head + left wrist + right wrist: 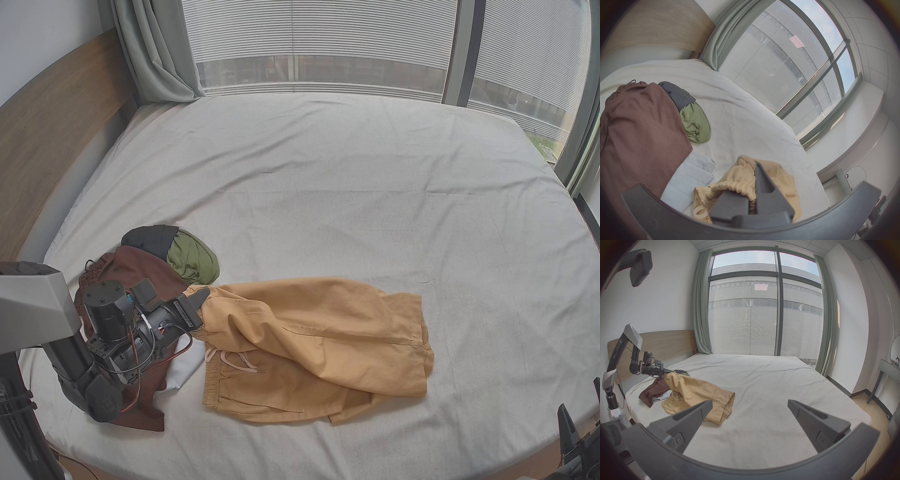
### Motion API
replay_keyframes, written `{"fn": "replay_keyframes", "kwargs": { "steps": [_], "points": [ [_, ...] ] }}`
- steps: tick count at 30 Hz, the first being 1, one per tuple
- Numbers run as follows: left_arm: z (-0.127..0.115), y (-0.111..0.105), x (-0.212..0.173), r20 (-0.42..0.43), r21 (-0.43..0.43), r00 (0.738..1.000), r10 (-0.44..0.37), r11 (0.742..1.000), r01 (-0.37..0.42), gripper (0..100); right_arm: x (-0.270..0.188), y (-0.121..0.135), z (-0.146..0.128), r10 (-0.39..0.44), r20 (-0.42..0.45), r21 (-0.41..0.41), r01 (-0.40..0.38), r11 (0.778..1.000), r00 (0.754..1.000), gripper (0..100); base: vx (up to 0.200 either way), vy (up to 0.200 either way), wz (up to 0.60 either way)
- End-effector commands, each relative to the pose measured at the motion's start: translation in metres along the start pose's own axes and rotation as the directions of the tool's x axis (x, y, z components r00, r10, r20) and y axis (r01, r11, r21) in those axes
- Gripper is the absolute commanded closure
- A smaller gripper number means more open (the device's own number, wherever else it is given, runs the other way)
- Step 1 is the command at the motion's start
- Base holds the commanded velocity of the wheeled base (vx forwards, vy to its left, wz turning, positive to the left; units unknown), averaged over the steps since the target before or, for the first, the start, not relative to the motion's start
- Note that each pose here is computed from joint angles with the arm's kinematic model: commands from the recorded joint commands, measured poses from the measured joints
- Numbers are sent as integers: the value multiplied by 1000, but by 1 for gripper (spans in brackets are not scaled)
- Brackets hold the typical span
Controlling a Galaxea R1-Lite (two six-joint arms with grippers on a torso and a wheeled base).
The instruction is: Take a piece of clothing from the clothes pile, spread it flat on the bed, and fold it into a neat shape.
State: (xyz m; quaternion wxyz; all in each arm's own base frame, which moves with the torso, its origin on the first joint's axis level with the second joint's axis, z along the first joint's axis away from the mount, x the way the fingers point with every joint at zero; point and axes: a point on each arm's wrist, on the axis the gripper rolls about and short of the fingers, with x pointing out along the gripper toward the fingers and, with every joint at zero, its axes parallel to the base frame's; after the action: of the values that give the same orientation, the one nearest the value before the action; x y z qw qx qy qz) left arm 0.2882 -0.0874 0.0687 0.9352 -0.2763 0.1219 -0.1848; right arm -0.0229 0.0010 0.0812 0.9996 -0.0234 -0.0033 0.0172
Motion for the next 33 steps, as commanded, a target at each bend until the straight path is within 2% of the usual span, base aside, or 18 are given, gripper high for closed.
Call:
{"fn": "replay_keyframes", "kwargs": {
  "steps": [1, 33],
  "points": [
    [0, 3, 0, -2, -3, 1000, 11, 1000, -11, 100, 0, 0, -5, 1, -6, -2, -1, 1000, 1000, 0, 0, 0, 0],
    [1, 3, 1, 5, -1, 1000, 10, 1000, -10, 100, 0, 1, -5, 13, -5, -5, -13, 1000, 1000, 0, 0, 0, 0]
  ]
}}
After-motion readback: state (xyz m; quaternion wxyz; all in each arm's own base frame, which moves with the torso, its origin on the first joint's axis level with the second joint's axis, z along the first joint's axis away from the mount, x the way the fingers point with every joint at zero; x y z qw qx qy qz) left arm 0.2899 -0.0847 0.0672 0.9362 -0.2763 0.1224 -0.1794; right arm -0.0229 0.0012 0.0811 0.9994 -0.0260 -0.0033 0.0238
